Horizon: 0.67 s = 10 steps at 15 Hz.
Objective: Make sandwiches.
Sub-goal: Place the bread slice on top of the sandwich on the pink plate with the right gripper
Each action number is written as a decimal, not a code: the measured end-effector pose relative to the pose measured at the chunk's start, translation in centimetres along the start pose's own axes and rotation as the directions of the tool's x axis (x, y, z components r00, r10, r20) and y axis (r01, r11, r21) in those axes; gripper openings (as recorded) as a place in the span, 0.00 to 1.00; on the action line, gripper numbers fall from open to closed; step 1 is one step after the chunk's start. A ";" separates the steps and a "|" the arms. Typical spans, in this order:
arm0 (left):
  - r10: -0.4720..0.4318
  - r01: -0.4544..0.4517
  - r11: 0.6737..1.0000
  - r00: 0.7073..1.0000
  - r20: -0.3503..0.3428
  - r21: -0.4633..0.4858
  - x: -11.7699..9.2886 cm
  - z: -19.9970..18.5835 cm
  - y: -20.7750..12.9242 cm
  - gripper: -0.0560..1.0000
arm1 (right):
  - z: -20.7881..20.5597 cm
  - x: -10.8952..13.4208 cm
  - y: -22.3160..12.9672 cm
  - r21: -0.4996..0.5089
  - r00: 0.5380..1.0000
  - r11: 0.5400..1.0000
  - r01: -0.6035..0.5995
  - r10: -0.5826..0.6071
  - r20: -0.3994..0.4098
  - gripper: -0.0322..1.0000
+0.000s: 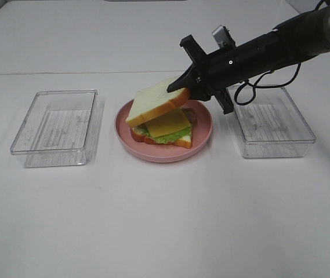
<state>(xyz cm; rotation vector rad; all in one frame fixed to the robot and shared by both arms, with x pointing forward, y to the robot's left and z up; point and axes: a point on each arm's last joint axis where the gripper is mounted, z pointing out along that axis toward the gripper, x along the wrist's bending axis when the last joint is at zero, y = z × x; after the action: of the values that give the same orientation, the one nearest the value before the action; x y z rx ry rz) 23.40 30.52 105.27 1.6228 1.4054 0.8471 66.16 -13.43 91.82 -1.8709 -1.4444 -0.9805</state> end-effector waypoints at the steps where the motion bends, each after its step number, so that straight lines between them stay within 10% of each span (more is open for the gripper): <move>1: 0.000 0.000 1.000 1.000 0.000 0.000 0.0 0.0 0.0 0.87 | 0.0 0.0 0.0 -0.004 1.000 1.000 0.001 -0.001 0.003 0.22; 10: 0.000 0.000 1.000 1.000 0.000 0.000 0.0 0.0 0.0 0.87 | 0.7 0.2 -0.4 -0.001 0.999 0.999 0.033 -0.033 0.034 0.22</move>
<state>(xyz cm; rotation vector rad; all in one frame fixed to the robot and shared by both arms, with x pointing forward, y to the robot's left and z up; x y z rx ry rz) 23.40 30.52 105.27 1.6228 1.4054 0.8471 65.91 -12.64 91.52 -1.8790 -1.4997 -0.9704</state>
